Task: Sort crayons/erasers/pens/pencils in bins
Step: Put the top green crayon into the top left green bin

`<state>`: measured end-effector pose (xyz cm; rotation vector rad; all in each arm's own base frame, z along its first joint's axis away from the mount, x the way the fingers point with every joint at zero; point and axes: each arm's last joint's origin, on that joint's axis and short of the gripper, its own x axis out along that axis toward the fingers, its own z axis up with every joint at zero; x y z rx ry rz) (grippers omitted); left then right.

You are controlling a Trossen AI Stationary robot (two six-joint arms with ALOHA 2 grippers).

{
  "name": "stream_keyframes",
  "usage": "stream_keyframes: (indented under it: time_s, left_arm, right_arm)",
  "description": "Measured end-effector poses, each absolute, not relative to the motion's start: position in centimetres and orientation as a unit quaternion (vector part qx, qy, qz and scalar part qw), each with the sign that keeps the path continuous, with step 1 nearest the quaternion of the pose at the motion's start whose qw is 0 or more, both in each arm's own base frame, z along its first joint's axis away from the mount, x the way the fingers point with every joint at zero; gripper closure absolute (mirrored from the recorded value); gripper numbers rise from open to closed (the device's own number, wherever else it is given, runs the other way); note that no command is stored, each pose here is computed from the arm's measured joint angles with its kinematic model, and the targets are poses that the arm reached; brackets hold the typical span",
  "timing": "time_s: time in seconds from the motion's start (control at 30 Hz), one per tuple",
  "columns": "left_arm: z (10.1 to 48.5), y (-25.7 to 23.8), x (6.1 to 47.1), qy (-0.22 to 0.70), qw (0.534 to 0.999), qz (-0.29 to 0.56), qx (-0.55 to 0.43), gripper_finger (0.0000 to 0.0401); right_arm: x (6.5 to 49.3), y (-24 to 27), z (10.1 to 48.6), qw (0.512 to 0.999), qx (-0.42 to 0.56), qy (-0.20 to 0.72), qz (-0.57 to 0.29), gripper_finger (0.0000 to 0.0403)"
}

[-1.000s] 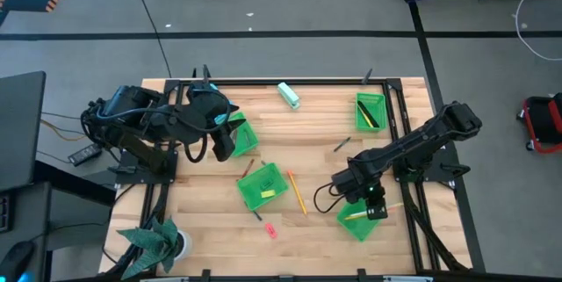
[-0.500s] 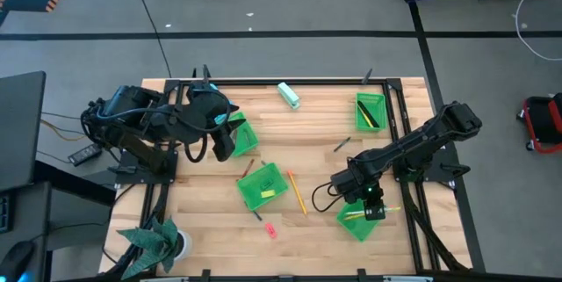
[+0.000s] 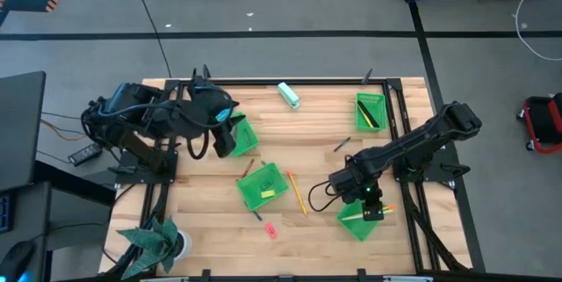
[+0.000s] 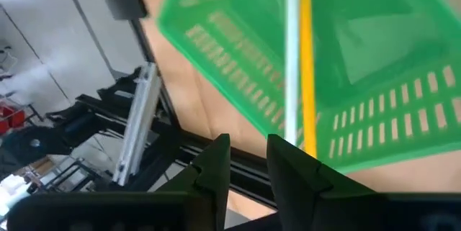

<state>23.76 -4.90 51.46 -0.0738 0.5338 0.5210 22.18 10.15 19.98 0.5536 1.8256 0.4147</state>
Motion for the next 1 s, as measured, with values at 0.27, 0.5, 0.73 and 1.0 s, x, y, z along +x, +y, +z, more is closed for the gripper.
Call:
stream_keyframes:
  time_s: [0.27, 0.5, 0.73, 1.0]
  left_arm:
    - [51.4, -3.6, 24.0, 0.284, 0.927, 0.246, 0.008, 0.0229]
    - [51.3, -2.7, 24.3, 0.311, 0.93, 0.196, 0.019, 0.0229]
    - [51.1, -1.5, 24.4, 0.324, 0.928, 0.186, -0.009, 0.0229]
    - [50.3, 0.7, 25.8, 0.347, 0.919, 0.179, -0.056, 0.0229]
  right_arm:
    - [24.3, 10.6, 24.4, 0.625, 0.218, 0.738, 0.128, 0.0305]
    - [25.9, 10.4, 28.5, 0.697, 0.242, 0.675, -0.021, 0.0306]
    - [26.7, 10.2, 31.3, 0.726, 0.301, 0.607, -0.12, 0.0306]
    - [25.6, 9.4, 34.7, 0.776, 0.316, 0.521, -0.161, 0.0306]
